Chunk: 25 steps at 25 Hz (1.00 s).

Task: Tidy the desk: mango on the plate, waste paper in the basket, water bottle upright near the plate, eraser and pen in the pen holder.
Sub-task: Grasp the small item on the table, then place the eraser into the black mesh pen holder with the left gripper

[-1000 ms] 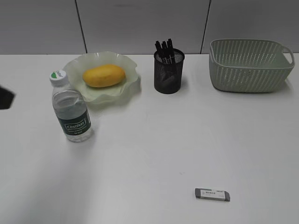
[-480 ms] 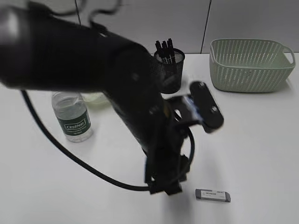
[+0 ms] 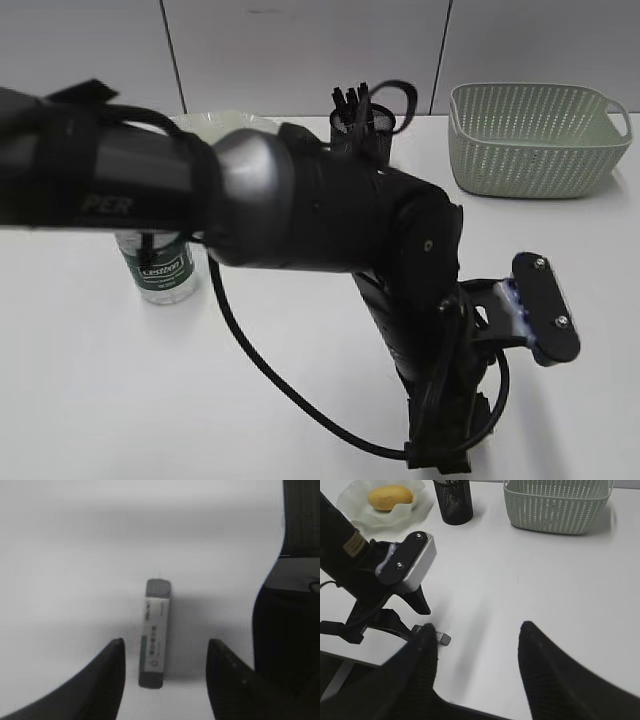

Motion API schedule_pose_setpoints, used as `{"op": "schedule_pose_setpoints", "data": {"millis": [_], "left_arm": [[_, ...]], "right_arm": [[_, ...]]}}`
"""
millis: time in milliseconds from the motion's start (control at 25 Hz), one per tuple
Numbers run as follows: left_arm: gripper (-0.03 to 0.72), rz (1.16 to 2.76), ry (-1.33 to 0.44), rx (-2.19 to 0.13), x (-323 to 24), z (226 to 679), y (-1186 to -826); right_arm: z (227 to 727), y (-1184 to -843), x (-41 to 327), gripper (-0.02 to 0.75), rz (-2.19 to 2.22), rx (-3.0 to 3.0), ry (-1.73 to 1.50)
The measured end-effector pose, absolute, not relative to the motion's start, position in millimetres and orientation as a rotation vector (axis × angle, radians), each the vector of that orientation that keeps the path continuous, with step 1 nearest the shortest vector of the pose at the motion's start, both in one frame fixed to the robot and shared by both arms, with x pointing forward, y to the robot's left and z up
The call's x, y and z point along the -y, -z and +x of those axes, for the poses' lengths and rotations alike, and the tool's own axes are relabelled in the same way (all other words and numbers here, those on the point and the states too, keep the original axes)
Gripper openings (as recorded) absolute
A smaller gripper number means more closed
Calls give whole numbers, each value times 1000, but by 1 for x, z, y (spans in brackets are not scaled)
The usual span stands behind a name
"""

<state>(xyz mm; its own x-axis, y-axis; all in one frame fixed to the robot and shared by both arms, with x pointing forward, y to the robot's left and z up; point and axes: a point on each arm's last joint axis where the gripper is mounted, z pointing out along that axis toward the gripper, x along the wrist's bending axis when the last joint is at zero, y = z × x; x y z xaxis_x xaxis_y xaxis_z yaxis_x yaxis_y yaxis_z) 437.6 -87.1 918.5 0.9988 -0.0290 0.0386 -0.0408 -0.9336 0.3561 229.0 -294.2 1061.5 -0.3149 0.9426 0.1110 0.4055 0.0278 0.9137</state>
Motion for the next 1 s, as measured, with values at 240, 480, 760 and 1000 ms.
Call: {"op": "schedule_pose_setpoints", "data": {"millis": [240, 480, 760, 1000], "left_arm": [[329, 2792, -49, 73, 95, 437, -888], [142, 2757, -60, 34, 99, 438, -882], [142, 2232, -314, -381, 100, 487, -967], [142, 1648, -775, -740, 31, 591, -1026]], "right_arm": [[229, -1061, 294, 420, 1370, -1762, -1267], [229, -1061, 294, 419, 1370, -1762, -1267], [229, -1061, 294, 407, 1370, -1762, -1267], [229, -1061, 294, 405, 1370, -1762, -1267]]}}
